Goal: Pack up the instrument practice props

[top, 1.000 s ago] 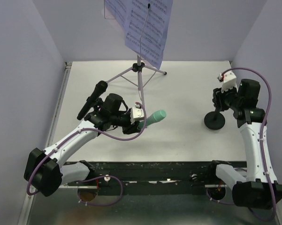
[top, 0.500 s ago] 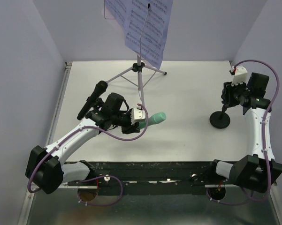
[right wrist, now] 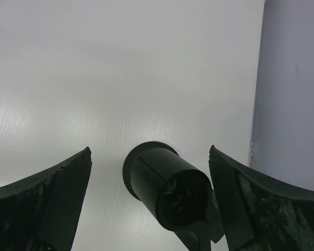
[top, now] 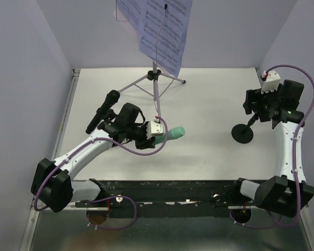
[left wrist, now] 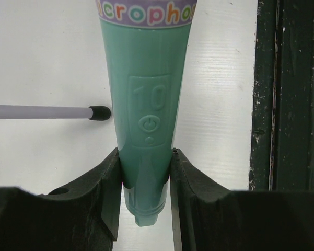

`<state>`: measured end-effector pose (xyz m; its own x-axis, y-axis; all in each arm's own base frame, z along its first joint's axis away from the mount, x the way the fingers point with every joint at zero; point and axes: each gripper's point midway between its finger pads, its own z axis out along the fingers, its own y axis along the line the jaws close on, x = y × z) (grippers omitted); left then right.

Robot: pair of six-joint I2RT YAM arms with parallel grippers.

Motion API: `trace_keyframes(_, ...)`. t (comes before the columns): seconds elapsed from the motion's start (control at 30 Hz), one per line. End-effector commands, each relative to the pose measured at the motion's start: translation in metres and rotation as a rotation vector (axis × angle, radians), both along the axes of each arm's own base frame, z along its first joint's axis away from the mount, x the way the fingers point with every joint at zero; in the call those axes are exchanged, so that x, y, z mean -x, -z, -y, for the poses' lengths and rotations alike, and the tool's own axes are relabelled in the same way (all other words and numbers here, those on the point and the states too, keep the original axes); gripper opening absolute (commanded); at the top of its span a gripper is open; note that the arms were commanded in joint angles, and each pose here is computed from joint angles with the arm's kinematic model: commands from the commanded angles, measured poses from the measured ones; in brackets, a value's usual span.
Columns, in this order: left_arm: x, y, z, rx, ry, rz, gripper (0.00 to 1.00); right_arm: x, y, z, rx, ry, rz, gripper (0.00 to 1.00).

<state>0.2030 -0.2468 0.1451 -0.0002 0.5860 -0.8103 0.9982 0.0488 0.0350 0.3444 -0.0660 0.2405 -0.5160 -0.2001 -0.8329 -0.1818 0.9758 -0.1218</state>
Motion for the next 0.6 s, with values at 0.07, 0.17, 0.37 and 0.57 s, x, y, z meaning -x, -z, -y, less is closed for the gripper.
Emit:
trace_keyframes(0.07, 0.000, -0.020, 0.033, 0.036, 0.023, -0.055, 0.00, 0.016, -0.078, 0.012, 0.067, 0.116, 0.189, 0.99)
trace_keyframes(0.17, 0.002, -0.031, 0.068, 0.062, 0.002, -0.123, 0.00, 0.034, -0.107, 0.034, 0.111, 0.288, 0.254, 1.00)
trace_keyframes(0.37, -0.020, -0.043, 0.173, 0.187, -0.259, -0.339, 0.00, 0.063, -0.145, 0.035, 0.118, 0.364, 0.354, 0.99)
trace_keyframes(0.57, -0.060, -0.016, 0.259, 0.238, -0.549, -0.700, 0.00, 0.079, -0.161, 0.018, 0.060, 0.336, 0.407, 1.00)
